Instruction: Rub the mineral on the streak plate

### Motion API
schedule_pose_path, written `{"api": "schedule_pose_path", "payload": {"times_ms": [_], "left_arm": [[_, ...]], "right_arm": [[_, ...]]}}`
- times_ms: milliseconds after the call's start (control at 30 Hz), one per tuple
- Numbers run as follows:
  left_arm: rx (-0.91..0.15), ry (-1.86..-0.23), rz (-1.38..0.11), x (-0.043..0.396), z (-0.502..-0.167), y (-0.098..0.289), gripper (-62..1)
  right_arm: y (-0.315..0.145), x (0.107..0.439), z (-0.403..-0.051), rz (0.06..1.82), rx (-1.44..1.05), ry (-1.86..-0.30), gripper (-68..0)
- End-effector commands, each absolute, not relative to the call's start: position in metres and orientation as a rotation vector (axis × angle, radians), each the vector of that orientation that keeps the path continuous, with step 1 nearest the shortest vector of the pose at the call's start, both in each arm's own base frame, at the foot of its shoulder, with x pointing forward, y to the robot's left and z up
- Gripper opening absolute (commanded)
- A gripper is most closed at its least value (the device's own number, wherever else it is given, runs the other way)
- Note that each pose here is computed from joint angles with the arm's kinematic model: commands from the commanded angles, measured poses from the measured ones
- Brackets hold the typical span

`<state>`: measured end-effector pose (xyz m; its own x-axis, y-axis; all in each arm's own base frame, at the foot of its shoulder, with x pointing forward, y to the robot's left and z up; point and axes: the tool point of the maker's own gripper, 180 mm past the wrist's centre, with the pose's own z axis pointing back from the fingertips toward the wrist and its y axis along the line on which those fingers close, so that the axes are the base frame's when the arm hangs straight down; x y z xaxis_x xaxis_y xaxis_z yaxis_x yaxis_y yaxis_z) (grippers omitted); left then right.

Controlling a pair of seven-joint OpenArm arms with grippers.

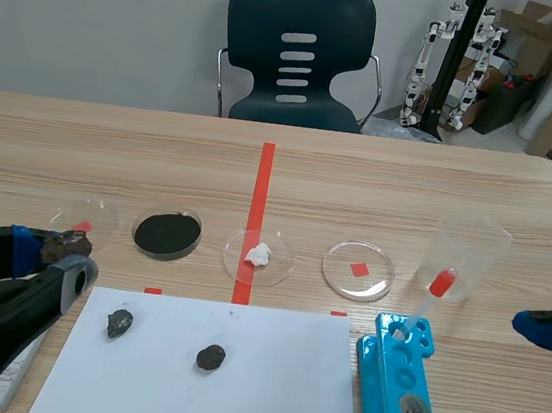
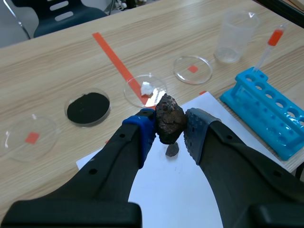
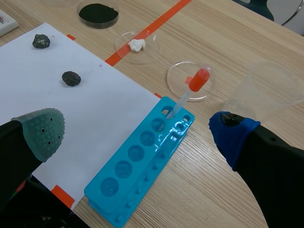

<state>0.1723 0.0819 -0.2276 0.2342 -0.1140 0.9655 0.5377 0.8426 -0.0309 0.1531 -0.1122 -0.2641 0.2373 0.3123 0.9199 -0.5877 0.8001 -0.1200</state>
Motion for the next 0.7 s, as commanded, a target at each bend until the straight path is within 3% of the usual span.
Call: {"api": "schedule_pose_path", "payload": {"times_ms": [0,433,667], "left_arm": [[-0.402,-1.279,-0.446,0.175,-0.228,0.083,-53.9],[-0.394,-1.181,-0.378,0.176,-0.283,0.099,-53.9],[-0.338,-0.869,-0.293,0.187,-0.334,0.121,-53.9]], "right_arm": [[-0.113,0.158,-0.258,0.622,0.274,-1.209,-2.9],[-0.113,0.158,-0.258,0.622,0.274,-1.209,-2.9],[-0.113,0.158,-0.258,0.622,0.274,-1.209,-2.9]]}}
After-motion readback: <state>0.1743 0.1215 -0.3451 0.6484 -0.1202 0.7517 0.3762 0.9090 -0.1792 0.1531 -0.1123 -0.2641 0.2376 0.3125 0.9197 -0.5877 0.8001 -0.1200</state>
